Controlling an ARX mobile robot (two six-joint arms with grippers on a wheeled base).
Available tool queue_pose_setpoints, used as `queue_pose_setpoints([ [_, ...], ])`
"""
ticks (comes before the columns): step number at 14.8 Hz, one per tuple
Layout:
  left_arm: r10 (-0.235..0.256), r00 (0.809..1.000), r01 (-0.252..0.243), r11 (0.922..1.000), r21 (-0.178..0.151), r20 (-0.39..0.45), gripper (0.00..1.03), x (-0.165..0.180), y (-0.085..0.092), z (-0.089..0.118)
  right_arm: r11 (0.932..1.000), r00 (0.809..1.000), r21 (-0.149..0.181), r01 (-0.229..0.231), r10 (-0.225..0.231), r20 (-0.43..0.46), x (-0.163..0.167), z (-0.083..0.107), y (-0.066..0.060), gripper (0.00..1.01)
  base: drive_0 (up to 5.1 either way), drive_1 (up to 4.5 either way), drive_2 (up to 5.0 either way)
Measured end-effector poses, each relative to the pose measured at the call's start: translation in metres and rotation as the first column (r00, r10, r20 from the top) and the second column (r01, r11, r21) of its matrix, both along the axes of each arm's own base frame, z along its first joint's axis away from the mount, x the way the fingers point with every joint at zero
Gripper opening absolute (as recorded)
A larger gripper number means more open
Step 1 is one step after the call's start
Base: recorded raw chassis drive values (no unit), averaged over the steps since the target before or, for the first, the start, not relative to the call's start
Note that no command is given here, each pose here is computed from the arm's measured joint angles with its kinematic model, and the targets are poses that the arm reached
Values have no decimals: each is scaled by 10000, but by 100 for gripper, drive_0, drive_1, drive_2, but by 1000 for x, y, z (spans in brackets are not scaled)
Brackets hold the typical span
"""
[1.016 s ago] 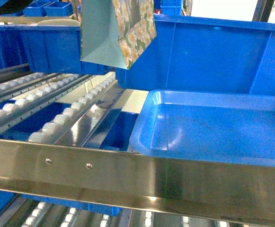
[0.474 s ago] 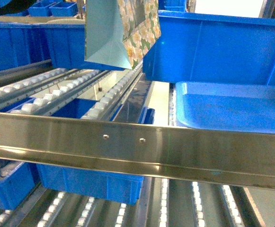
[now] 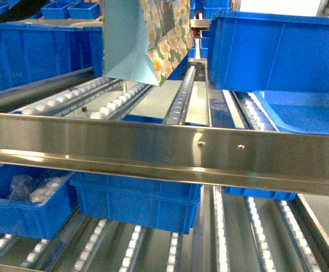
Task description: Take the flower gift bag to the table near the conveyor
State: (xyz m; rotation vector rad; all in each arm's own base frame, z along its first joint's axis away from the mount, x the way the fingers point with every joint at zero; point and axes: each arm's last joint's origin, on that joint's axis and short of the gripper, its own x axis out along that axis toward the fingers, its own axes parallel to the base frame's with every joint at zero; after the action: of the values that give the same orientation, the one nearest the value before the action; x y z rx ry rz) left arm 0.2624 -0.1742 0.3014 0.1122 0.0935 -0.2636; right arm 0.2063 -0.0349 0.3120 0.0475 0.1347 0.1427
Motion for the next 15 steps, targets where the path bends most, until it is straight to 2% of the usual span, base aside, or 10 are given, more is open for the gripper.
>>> queue_pose_setpoints([
  [15, 8, 10000, -8, 10000, 21, -27, 2, 0, 0, -1, 10000, 10000, 11, 0, 0, -48, 0, -1, 0, 2, -477, 112, 358],
])
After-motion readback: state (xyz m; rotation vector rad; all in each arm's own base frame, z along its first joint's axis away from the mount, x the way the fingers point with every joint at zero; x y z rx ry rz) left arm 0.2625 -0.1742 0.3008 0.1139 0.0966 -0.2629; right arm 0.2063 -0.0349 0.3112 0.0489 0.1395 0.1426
